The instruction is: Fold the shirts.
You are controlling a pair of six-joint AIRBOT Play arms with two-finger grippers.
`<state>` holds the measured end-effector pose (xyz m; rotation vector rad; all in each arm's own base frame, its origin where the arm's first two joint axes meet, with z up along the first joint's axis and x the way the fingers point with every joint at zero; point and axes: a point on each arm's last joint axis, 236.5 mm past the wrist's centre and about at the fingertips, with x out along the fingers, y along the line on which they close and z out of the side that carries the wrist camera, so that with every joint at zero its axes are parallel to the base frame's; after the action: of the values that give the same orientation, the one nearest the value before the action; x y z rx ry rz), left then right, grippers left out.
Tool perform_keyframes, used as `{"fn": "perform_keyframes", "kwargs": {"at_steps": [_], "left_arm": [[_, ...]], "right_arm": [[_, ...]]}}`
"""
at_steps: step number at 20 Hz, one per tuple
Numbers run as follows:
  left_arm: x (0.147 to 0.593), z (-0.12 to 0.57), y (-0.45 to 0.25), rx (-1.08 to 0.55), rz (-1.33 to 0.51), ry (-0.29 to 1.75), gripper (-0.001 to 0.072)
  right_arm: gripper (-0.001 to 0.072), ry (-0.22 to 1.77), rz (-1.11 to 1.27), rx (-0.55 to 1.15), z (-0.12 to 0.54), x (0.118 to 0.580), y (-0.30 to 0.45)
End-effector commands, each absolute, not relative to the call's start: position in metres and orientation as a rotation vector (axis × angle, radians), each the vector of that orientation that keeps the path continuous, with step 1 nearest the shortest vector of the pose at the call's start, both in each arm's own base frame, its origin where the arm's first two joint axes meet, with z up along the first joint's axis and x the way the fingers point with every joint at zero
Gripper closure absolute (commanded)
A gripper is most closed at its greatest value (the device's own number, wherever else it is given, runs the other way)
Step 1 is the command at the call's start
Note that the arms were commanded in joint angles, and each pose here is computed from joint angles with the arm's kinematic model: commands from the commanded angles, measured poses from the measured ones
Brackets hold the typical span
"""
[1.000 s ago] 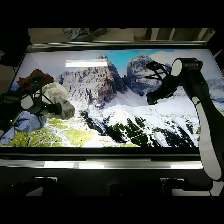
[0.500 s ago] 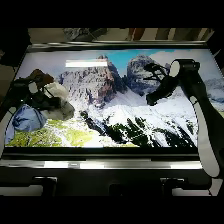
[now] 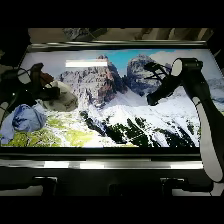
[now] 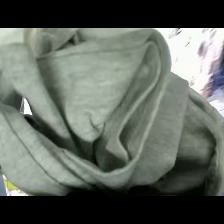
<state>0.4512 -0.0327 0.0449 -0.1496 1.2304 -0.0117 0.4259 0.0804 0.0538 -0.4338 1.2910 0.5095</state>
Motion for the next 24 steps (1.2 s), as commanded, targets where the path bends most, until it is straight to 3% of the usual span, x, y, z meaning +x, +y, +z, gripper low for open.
{"fn": "perform_keyframes", "kwargs": {"at_steps": [1,4,7,9,13,16,18,19,20,21,22,24], "left_arm": [[0.450,0.196,-0.088,-0.150,-0.199,0.829,0.0670],[0.390,0.290,-0.160,-0.176,-0.415,0.614,0.0670],[0.330,0.299,-0.226,-0.145,-0.606,0.620,0.0670],[0.300,0.259,-0.272,-0.108,-0.713,0.728,0.0670],[0.242,0.106,-0.335,0.037,-0.824,0.990,0.0669],[0.202,0.002,-0.345,0.090,-0.823,1.190,0.0670],[0.197,-0.032,-0.340,0.135,-0.791,1.279,0.0668],[0.202,-0.035,-0.337,0.142,-0.776,1.303,0.0608],[0.210,-0.030,-0.333,0.135,-0.761,1.311,0.0416],[0.224,-0.017,-0.327,0.113,-0.740,1.308,0.0179],[0.240,0.000,-0.319,0.090,-0.718,1.295,0.0104],[0.264,0.033,-0.297,0.082,-0.703,1.268,0.0099]], "right_arm": [[0.0040,1.176,0.462,-0.479,0.095,0.428,0.072],[0.0039,1.044,0.407,-0.508,0.153,0.412,0.062],[0.0036,0.941,0.365,-0.524,0.207,0.378,0.052],[0.0036,0.924,0.328,-0.540,0.230,0.350,0.040],[0.0036,1.038,0.243,-0.570,0.238,0.295,0.008],[0.0037,1.083,0.233,-0.544,0.231,0.288,0.006],[0.0038,1.074,0.221,-0.519,0.226,0.299,0.009],[0.0037,1.074,0.228,-0.514,0.221,0.305,0.012],[0.0026,1.073,0.251,-0.508,0.214,0.312,0.018],[0.0020,1.074,0.288,-0.497,0.205,0.320,0.027],[0.0019,1.075,0.340,-0.481,0.194,0.327,0.039],[0.0020,1.105,0.478,-0.434,0.166,0.332,0.070]]}}
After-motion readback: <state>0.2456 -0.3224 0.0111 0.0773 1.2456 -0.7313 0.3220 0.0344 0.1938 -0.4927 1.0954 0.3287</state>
